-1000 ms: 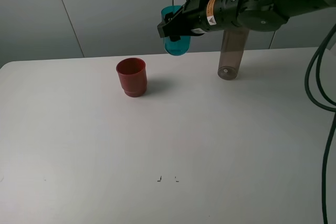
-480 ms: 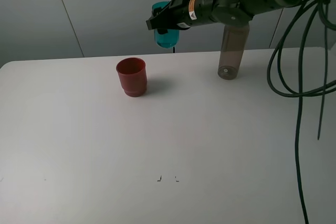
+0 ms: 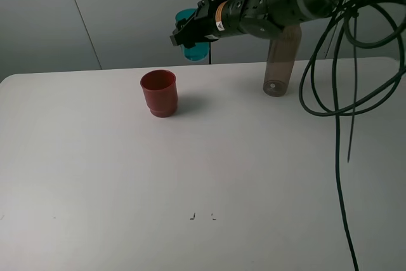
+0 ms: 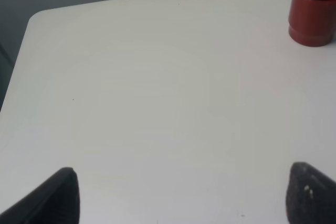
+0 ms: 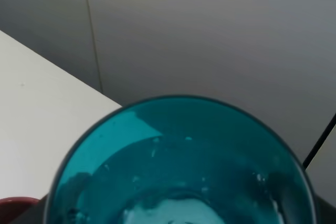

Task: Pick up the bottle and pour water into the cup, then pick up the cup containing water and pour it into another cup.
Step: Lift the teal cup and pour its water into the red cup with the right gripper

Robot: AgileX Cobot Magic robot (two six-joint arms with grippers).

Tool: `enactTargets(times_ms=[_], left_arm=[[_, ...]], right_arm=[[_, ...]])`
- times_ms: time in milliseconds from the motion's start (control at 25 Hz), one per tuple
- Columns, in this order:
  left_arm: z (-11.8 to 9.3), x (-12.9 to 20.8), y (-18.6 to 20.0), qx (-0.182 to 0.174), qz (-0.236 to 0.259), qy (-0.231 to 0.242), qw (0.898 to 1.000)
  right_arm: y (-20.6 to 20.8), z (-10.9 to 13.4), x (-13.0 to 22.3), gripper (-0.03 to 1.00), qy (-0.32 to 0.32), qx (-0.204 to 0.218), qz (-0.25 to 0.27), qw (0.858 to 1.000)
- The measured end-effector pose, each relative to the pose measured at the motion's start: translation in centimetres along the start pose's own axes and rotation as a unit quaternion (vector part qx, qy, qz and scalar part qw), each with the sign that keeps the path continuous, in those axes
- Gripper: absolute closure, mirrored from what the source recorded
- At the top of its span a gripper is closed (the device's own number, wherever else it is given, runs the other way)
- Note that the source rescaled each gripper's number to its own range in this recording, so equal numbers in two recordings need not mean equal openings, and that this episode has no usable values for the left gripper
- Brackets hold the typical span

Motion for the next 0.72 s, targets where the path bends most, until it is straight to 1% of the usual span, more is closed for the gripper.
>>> enactTargets(times_ms=[80,240,520,720], left_arm=[[0.0,0.0,0.0,0.0,0.0,0.0,1.0],[0.0,0.0,0.0,0.0,0.0,0.0,1.0],[0.0,0.0,0.0,0.0,0.0,0.0,1.0],[0.0,0.0,0.0,0.0,0.0,0.0,1.0]], right_arm=[[-0.3,0.1,0.0,0.82,0.017,0.0,-0.001,1.0],[-0.8,0.2,0.0,0.82,0.03,-0.002,-0.001,1.0],[-1.3,1.3,-0.1,0.82,0.069,-0.009,-0.004,0.998],[-1.5,1.4,-0.2,0.82,0.095,-0.01,-0.005,0.995]])
Point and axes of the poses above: a point on each arm's last joint axis where the gripper is mounted, y pointing back along that axis away from the gripper, z along the wrist's bending axis when the last joint is at zero, x = y × z, the point moved 4 cm from there along -y, pointing out along that axis toward the gripper, and after that the axes turned 4 degrees about y, right-handed, at the moved point
